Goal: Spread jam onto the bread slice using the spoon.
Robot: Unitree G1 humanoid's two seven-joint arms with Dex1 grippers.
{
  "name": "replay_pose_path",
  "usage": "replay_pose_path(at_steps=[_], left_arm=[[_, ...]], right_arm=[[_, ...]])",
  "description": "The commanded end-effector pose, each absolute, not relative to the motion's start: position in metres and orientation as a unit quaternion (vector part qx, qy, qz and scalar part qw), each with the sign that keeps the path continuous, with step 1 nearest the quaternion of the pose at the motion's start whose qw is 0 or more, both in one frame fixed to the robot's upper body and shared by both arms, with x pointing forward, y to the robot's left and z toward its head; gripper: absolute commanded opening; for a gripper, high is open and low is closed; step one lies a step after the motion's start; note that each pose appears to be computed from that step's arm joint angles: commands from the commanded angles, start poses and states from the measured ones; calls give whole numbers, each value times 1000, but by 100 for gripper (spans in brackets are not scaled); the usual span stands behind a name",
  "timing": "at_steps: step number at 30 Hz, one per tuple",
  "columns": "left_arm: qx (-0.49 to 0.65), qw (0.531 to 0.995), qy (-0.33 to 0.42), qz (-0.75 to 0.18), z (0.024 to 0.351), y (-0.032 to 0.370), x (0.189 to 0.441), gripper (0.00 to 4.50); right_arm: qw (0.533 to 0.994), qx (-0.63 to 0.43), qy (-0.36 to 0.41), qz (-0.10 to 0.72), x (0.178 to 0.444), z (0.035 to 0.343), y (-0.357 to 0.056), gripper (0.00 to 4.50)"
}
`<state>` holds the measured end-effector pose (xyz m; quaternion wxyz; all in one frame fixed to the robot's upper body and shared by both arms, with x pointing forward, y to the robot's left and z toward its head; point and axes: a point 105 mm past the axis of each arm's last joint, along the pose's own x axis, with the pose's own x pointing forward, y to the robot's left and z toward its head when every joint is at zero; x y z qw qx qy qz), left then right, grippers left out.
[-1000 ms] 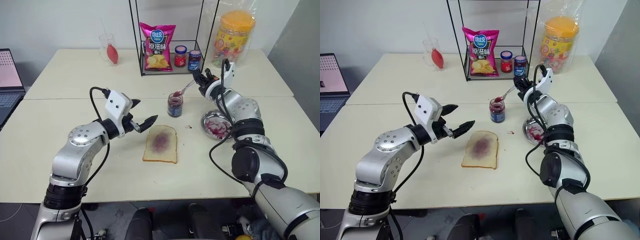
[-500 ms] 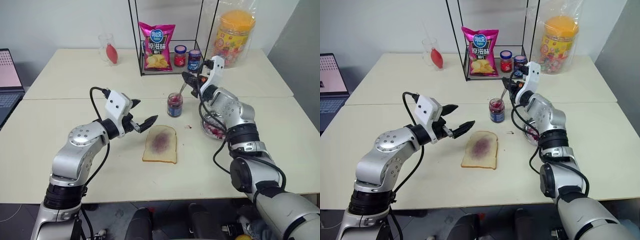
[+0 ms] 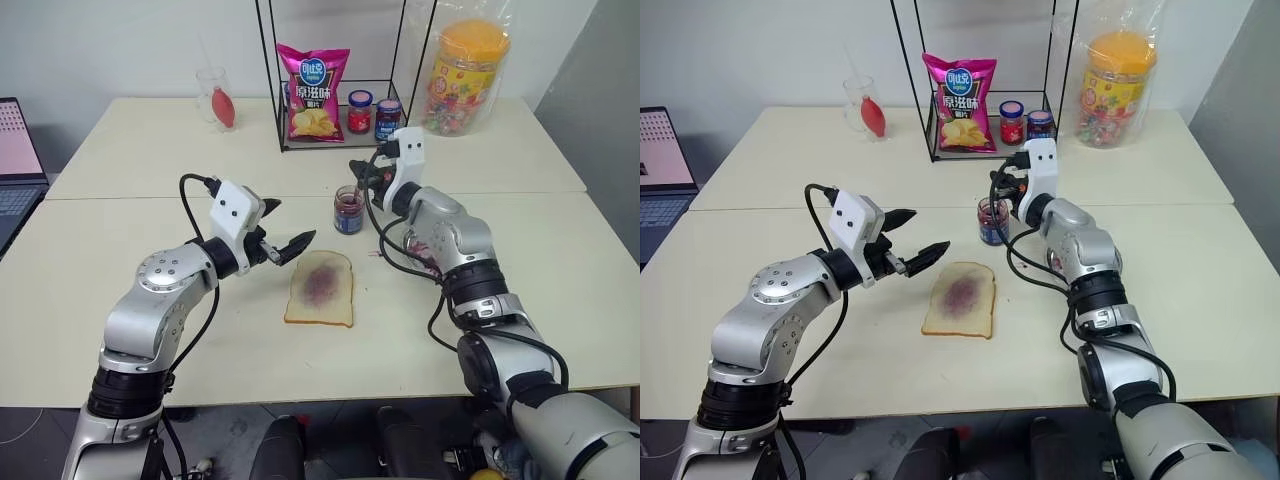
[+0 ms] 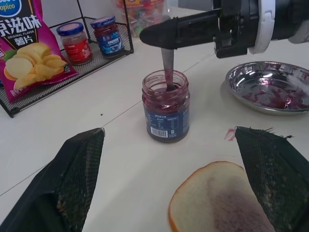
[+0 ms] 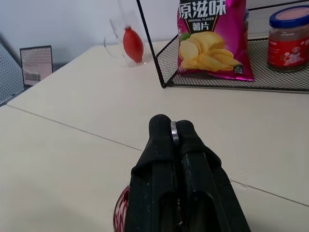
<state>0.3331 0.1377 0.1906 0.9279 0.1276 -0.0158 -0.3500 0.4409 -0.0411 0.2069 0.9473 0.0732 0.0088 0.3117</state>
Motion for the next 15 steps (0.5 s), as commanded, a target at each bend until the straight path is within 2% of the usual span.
replay_pose_path(at_steps=[1, 15], left_arm=[[137, 923, -34, -357, 200, 135, 328, 450], [137, 921, -29, -364, 195, 134, 327, 450]], right_arm=[[945, 90, -9, 316, 440, 217, -40, 1], [919, 269, 49, 286, 447, 213, -55, 1]])
